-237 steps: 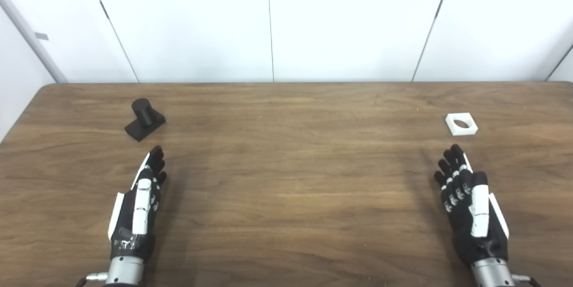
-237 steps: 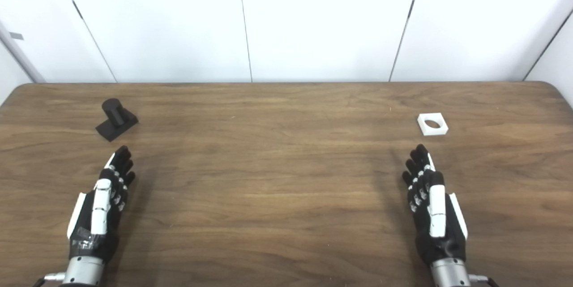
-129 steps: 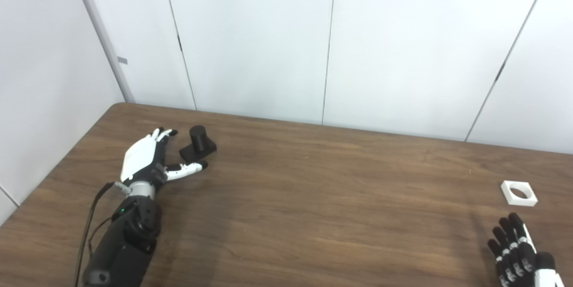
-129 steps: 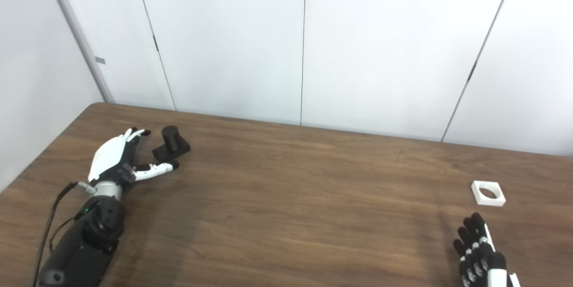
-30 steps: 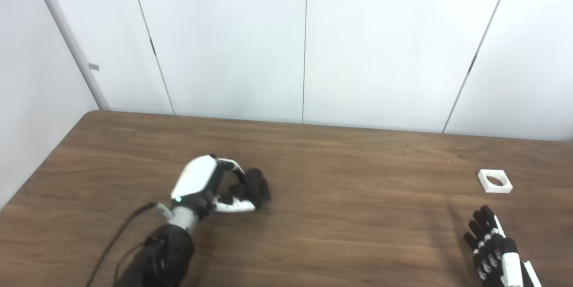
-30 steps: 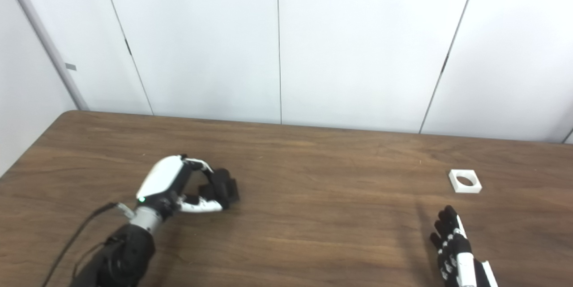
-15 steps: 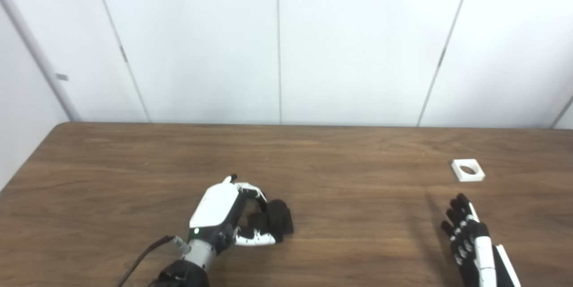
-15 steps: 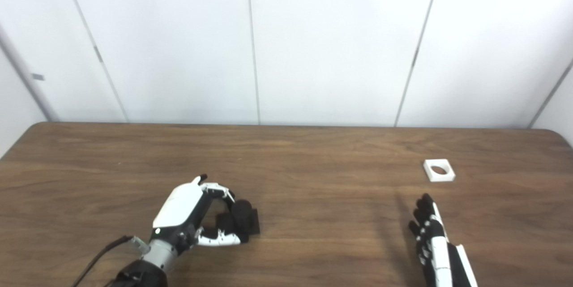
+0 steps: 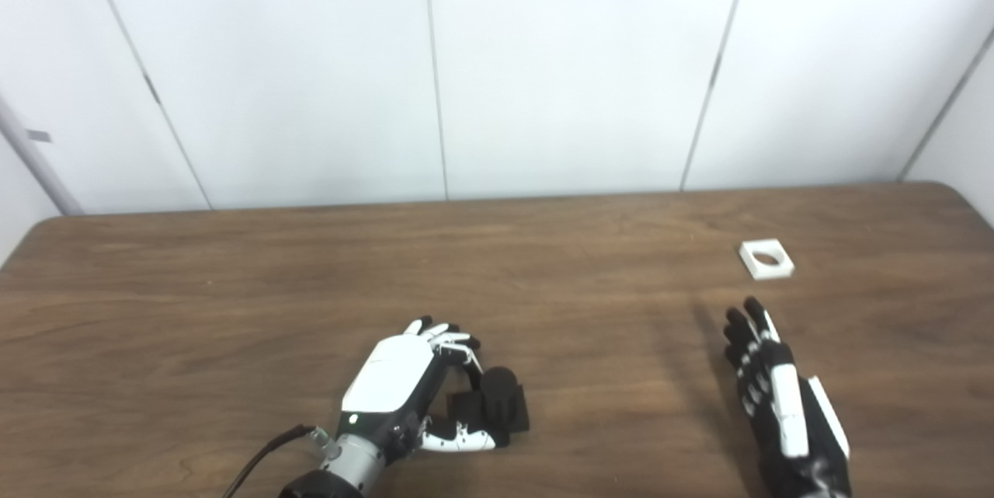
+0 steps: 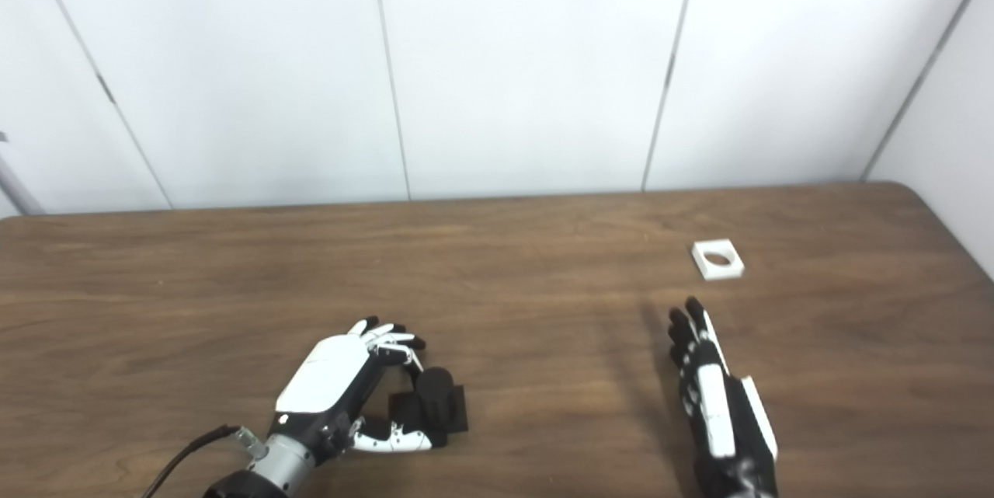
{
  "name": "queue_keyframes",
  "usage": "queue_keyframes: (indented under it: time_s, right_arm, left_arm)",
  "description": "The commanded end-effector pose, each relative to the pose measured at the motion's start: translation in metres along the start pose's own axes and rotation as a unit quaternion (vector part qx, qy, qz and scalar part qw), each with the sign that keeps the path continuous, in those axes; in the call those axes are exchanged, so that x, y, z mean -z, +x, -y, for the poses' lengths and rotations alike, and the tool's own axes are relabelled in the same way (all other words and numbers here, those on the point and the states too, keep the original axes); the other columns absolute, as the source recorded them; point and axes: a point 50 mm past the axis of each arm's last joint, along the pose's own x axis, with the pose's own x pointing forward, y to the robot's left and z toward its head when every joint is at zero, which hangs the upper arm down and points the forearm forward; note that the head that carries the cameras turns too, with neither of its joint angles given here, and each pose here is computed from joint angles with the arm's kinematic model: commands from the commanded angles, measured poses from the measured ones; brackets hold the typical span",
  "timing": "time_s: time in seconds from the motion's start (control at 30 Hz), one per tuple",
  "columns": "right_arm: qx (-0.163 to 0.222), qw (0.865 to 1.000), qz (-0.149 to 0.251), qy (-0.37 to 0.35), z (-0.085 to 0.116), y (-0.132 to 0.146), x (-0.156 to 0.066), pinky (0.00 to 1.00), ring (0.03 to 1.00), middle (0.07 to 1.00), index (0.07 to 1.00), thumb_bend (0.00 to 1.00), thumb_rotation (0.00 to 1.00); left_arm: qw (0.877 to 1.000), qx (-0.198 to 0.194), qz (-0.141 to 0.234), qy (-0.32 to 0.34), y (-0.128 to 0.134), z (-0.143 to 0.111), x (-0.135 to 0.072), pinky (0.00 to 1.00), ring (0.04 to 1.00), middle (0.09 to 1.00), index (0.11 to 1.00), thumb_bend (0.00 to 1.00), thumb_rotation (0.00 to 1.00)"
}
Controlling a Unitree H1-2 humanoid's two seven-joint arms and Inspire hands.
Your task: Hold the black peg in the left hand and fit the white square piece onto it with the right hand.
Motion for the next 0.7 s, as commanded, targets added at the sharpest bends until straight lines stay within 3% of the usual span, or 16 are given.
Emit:
queue_keyframes:
  time_s: [0.0, 0.27, 0.4, 0.6, 0.67]
  right_arm:
    - [0.002, 1.0, -0.007, 0.01, -0.005, -0.007, -0.002, 1.0, 0.994, 0.967, 1.0, 0.63, 1.0]
    - [0.021, 1.0, 0.011, 0.01, 0.009, -0.001, -0.023, 1.0, 0.987, 0.971, 0.982, 0.61, 0.99]
    - [0.038, 0.999, 0.025, -0.029, 0.017, 0.009, -0.036, 0.96, 0.942, 0.926, 0.9, 0.56, 0.76]
    - [0.067, 0.996, 0.049, -0.036, 0.023, 0.025, -0.055, 0.91, 0.905, 0.876, 0.78, 0.59, 0.37]
    - [0.078, 0.992, 0.057, -0.078, 0.026, 0.031, -0.062, 0.88, 0.895, 0.855, 0.749, 0.62, 0.32]
  left_arm:
    - [1.0, 0.014, 0.017, 0.011, -0.005, 0.007, -0.005, 1.0, 0.901, 0.81, 0.483, 0.52, 0.06]
    - [0.999, 0.03, 0.019, 0.012, -0.01, 0.017, -0.005, 1.0, 0.894, 0.806, 0.483, 0.52, 0.06]
    - [0.999, 0.036, 0.02, 0.013, -0.011, 0.018, -0.004, 1.0, 0.889, 0.805, 0.483, 0.52, 0.06]
    - [0.999, 0.041, 0.021, 0.021, -0.011, 0.016, -0.003, 1.0, 0.881, 0.793, 0.483, 0.52, 0.06]
    - [0.999, 0.043, 0.024, 0.023, -0.012, 0.016, -0.003, 1.0, 0.876, 0.787, 0.483, 0.52, 0.06]
